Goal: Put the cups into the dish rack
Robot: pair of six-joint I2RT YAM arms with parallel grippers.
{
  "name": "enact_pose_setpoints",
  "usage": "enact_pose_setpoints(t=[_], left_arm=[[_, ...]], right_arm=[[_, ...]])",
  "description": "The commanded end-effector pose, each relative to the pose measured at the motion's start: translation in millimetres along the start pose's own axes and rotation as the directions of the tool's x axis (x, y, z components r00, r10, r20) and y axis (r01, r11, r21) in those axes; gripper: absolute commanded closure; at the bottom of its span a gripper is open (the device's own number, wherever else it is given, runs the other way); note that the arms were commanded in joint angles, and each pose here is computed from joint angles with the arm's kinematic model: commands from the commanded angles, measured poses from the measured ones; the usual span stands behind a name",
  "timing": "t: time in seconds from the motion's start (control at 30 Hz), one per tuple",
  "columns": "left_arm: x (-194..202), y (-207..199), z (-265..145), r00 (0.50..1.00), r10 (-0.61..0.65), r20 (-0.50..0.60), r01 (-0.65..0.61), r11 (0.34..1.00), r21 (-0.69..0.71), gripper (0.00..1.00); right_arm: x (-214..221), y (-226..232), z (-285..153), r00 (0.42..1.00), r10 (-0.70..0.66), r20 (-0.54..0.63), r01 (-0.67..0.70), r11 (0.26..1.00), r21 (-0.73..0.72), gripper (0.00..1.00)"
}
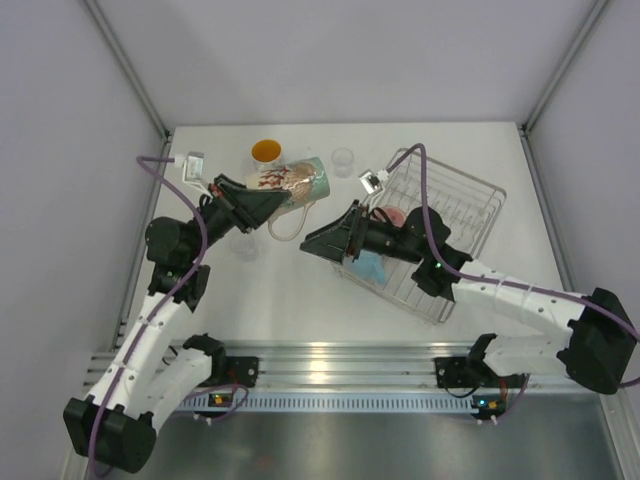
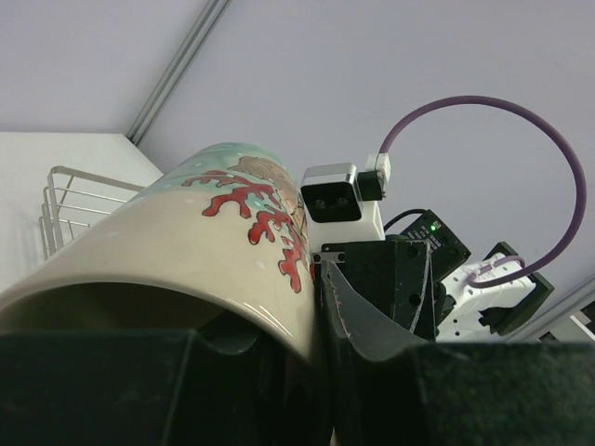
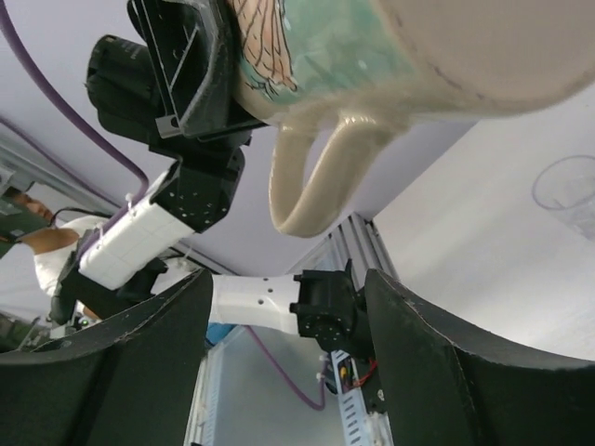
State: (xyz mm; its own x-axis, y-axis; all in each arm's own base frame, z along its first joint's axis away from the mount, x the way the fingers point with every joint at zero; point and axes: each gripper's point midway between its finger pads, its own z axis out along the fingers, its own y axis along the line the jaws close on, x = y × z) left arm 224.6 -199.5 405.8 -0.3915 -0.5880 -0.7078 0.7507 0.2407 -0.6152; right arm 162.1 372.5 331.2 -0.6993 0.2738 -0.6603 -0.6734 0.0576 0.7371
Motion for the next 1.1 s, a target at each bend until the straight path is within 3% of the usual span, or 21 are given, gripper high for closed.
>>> enact_pose_setpoints(t=[0.0, 0.5, 1.07], left_arm=[[-38.1, -62.2, -6.7, 0.973, 0.148, 0.177, -0.179, 0.968, 0.175, 1.00], [-23.1, -65.4, -8.0, 0.974, 0.167, 0.155, -0.198, 0.956, 0.216, 1.00], [10.0, -62.6, -19.2, 0.974, 0.217, 0.060, -0.225, 0.937, 0.268, 1.00]], right_arm=[[-27.3, 50.6, 15.6, 0.997, -0.009, 0.076, 0.022, 0.985, -0.172, 0.33], [-19.2, 57.6, 59.6, 0.993, 0.117, 0.031, -0.107, 0.970, -0.217, 0.43], [-25.6, 72.1, 53.6, 0.983, 0.162, 0.088, -0.129, 0.946, -0.298, 0.59]])
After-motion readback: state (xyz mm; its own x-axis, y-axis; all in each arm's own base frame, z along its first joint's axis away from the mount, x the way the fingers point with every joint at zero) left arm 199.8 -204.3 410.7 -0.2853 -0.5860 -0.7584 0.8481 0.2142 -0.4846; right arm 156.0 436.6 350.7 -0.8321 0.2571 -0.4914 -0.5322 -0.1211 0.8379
